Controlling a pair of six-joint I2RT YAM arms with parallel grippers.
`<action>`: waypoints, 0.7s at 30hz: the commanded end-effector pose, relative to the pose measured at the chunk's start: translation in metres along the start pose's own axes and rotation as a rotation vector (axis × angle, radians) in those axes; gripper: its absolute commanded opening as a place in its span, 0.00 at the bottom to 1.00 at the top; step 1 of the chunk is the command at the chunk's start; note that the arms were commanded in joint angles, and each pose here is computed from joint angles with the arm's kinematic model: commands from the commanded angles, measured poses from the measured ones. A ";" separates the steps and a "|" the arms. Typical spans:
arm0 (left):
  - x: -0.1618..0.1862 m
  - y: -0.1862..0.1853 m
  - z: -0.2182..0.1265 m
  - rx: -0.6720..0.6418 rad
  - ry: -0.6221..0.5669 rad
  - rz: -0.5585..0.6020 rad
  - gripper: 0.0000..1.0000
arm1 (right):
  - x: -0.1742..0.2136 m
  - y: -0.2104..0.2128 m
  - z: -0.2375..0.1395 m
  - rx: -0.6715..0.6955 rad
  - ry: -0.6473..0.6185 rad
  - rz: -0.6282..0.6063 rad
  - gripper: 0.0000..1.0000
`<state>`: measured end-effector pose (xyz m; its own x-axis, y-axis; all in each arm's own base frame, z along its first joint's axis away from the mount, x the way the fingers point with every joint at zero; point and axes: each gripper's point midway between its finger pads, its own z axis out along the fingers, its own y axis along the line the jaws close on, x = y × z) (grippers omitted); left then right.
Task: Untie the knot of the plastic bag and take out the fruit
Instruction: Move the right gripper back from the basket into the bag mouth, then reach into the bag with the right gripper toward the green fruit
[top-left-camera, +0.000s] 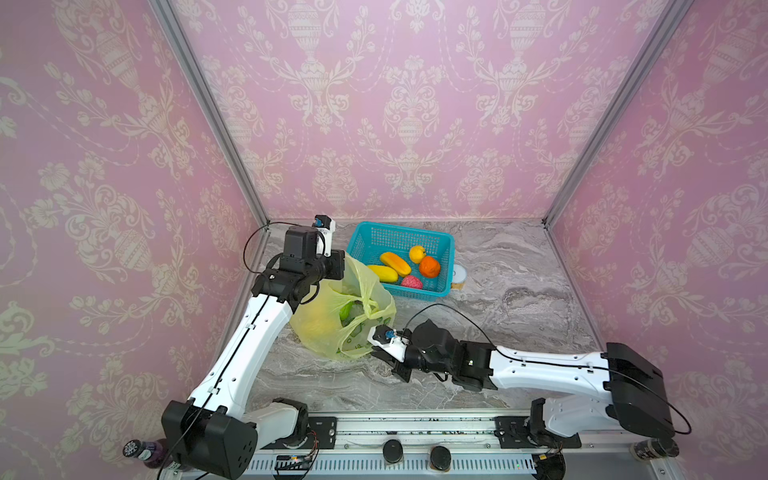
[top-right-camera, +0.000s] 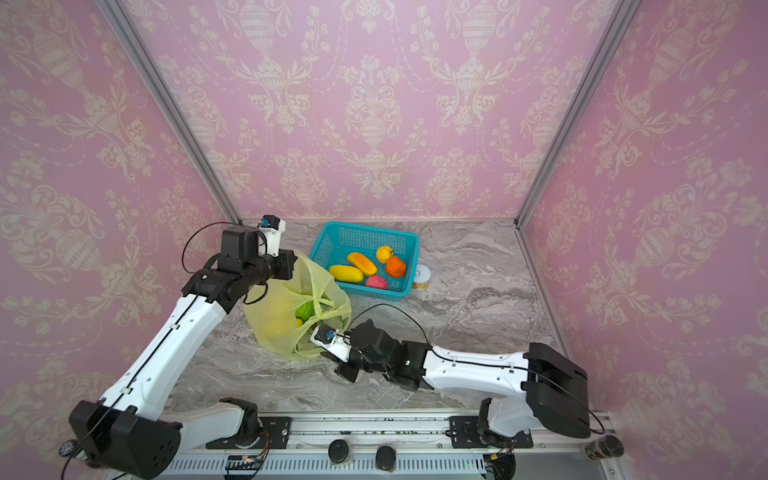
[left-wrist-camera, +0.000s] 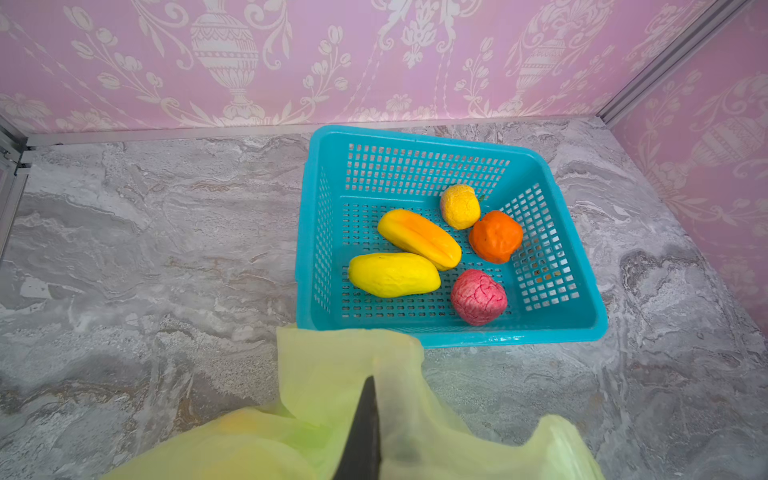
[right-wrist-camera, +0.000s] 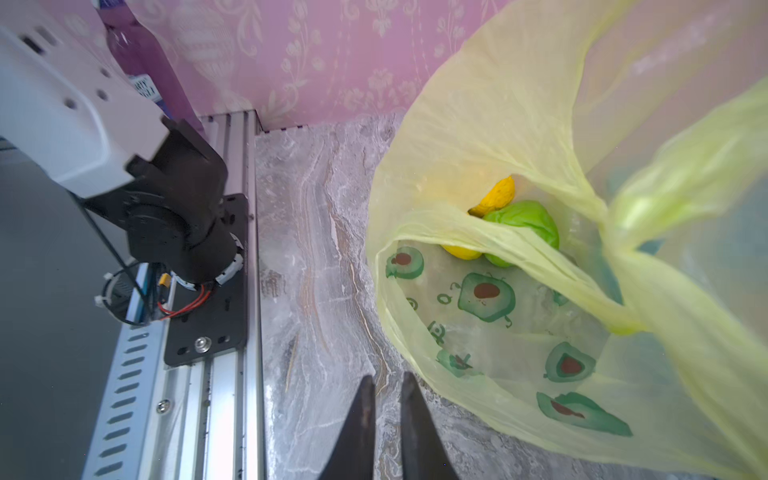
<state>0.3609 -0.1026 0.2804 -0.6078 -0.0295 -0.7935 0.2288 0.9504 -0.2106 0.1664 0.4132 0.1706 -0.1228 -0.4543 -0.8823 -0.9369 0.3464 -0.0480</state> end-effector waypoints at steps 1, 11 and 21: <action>-0.002 0.001 -0.003 0.008 -0.004 -0.026 0.00 | -0.005 -0.016 0.026 0.088 0.030 -0.008 0.10; -0.002 -0.002 -0.003 0.020 -0.003 -0.030 0.00 | 0.018 -0.082 0.076 0.297 0.100 0.159 0.04; -0.002 -0.003 -0.002 0.027 -0.002 -0.028 0.00 | 0.017 -0.120 0.067 0.299 -0.009 0.362 0.29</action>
<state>0.3606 -0.1037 0.2805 -0.6092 -0.0328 -0.7923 0.2318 0.9482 -0.2175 0.2993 0.4079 0.1136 -0.4044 -0.3379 -0.8498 -0.6925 0.7201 0.0432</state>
